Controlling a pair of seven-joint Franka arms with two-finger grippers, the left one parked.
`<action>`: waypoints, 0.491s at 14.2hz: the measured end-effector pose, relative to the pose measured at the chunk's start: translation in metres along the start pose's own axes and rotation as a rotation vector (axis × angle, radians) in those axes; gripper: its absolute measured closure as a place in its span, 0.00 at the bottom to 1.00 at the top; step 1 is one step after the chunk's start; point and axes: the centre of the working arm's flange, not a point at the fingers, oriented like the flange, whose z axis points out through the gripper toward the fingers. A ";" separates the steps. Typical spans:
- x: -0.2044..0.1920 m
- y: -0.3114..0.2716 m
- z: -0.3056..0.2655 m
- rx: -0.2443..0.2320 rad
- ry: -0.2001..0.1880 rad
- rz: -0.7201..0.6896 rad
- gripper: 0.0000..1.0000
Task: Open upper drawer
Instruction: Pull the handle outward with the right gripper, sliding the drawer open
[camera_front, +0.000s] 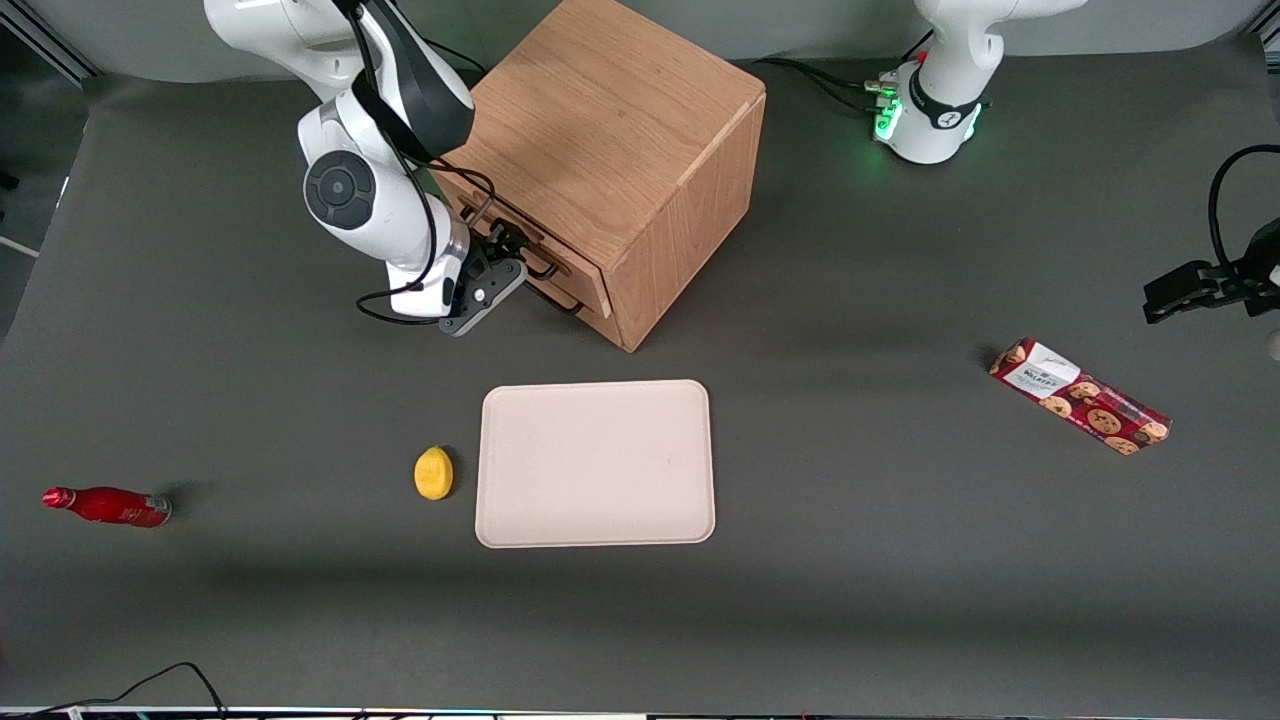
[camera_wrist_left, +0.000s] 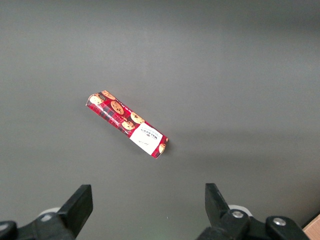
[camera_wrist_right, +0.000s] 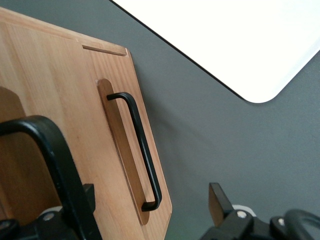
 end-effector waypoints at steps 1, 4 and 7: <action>0.000 0.000 0.000 0.000 0.000 0.000 0.00; 0.000 0.000 0.000 -0.001 0.004 0.000 0.00; 0.001 0.003 -0.002 -0.003 0.014 0.004 0.00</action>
